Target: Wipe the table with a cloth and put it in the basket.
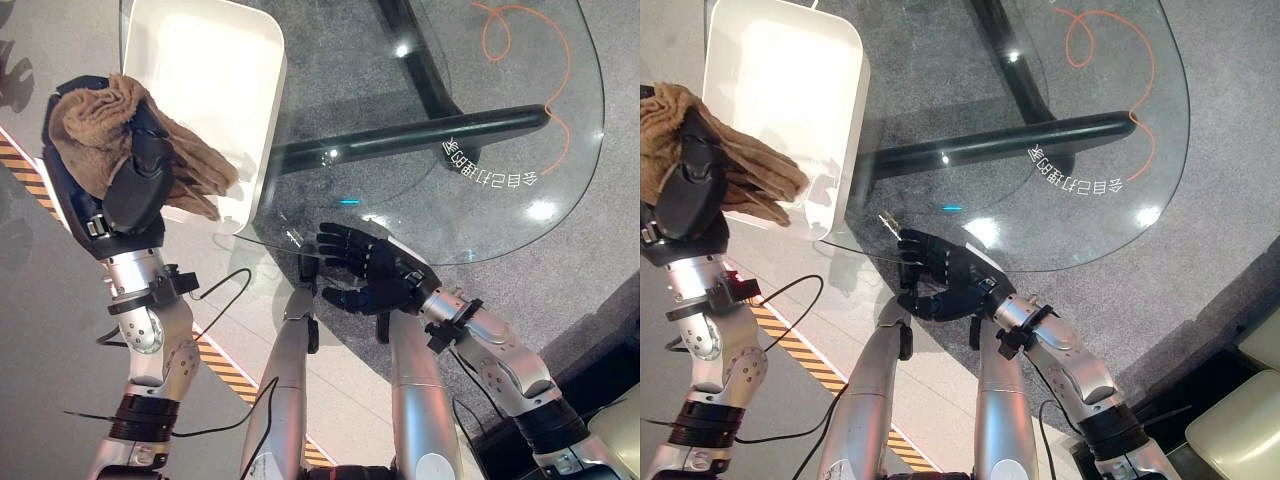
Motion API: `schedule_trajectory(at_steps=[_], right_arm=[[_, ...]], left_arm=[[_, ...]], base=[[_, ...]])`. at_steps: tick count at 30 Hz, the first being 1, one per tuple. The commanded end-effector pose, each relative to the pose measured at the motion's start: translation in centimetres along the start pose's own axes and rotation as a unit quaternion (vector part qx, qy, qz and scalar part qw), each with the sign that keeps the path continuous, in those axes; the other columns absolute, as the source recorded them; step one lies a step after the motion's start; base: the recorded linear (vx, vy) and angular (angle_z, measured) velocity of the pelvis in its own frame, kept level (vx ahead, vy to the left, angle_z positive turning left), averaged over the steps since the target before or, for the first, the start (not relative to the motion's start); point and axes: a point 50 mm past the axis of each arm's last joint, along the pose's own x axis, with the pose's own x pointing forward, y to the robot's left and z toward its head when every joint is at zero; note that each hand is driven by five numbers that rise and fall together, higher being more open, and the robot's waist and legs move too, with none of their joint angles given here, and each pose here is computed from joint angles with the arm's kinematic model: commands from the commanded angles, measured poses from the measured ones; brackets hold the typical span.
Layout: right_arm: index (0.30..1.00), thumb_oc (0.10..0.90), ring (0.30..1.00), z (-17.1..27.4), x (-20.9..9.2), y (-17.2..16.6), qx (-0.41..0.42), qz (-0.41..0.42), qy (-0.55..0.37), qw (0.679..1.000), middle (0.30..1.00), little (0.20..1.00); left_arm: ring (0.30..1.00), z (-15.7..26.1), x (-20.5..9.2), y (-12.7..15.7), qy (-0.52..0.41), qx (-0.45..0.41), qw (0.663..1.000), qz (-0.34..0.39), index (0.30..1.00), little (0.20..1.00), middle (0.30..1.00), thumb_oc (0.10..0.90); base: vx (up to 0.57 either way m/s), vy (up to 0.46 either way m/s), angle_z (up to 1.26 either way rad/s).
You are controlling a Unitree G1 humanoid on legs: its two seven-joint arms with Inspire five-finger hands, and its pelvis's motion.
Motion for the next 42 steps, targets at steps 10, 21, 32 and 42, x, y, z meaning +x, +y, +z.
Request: schedule_trajectory(at_steps=[10,21,32,42], right_arm=[[0.900,0.800,0.900,1.3,0.7,0.4,-0.015,0.080,0.023,0.996,0.900,0.900],[0.900,0.800,0.900,2.9,2.0,-0.3,-0.013,0.086,0.031,0.996,0.900,0.900],[0.900,0.800,0.900,3.6,2.9,-0.8,-0.007,0.085,0.034,0.996,0.900,0.900],[0.900,0.800,0.900,4.3,3.5,-0.4,-0.004,0.087,0.022,0.996,0.900,0.900]], left_arm=[[0.300,-0.4,7.6,1.9,-0.068,0.230,0.965,0.103,0.300,0.200,0.300,0.100],[0.300,-3.0,10.9,2.5,0.026,0.332,0.933,0.135,0.300,0.200,0.300,0.100],[0.300,-4.0,11.6,1.6,0.070,0.295,0.940,0.157,0.300,0.200,0.300,0.100],[0.900,-4.7,12.0,1.3,0.103,0.299,0.936,0.152,0.900,0.900,0.900,0.800]], base=[[0.03,0.087,-0.03],[0.03,0.069,-0.03],[0.00,0.004,0.00],[-0.01,-0.027,0.00]])
